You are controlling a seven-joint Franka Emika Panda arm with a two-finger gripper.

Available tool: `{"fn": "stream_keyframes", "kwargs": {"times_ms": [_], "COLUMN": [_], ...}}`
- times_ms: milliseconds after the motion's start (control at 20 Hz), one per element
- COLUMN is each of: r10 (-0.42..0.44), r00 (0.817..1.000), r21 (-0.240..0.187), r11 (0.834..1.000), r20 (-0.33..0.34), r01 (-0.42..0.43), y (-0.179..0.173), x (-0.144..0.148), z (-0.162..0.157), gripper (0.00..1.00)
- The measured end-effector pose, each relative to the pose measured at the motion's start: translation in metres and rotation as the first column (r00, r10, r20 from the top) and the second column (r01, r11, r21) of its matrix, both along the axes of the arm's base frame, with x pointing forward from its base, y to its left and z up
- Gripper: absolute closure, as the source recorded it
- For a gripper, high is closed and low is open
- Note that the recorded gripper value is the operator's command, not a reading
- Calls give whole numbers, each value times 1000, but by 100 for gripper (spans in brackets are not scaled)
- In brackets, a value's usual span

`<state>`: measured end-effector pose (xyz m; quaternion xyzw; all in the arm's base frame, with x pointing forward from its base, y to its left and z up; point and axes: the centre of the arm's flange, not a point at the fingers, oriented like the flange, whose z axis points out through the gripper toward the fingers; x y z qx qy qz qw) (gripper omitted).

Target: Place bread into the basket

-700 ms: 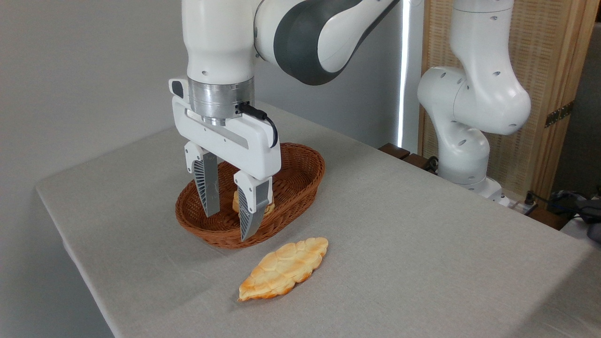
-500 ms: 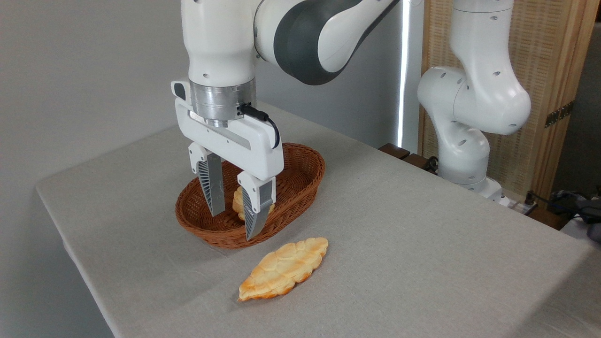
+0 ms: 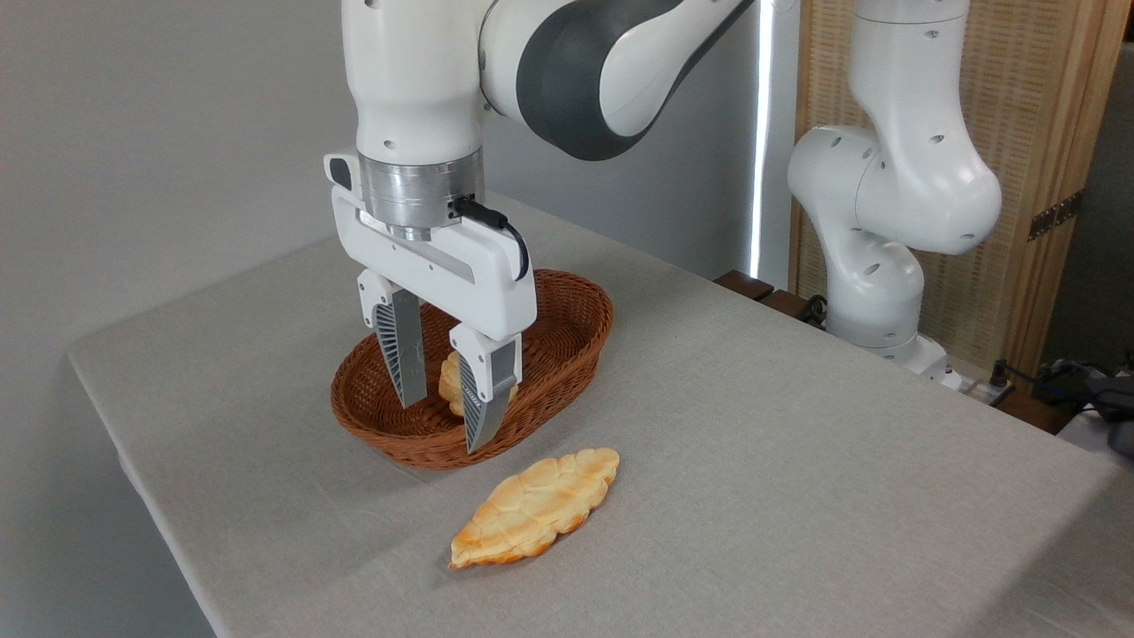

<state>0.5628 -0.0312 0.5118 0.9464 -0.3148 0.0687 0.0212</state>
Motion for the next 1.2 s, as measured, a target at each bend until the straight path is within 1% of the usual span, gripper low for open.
{"fn": "stream_keyframes", "kwargs": {"times_ms": [150,300,450,550,750,800,900,950,1050,1200], "r10": [8,22,30,41,61,57,38,31,25,24], "r00": [1000,999,1000,999,998,998,999,999,999,999], "r21": [0,10,26,28,31,42,80,92,101,103], "r11": [1000,1000,999,999,998,997,996,995,994,994], "r20": [-8,-27,0,18,30,32,32,35,33,25], "r01": [-8,-22,-30,-41,-62,-58,-40,-34,-28,-26], "y": [5,18,26,32,45,47,49,49,49,49], "x": [-1,-3,-2,-2,-1,-1,-2,-2,-3,-2], "z": [-4,-17,-31,-40,-51,-54,-64,-70,-78,-84], "gripper": [0,0,0,0,0,0,0,0,0,0]}}
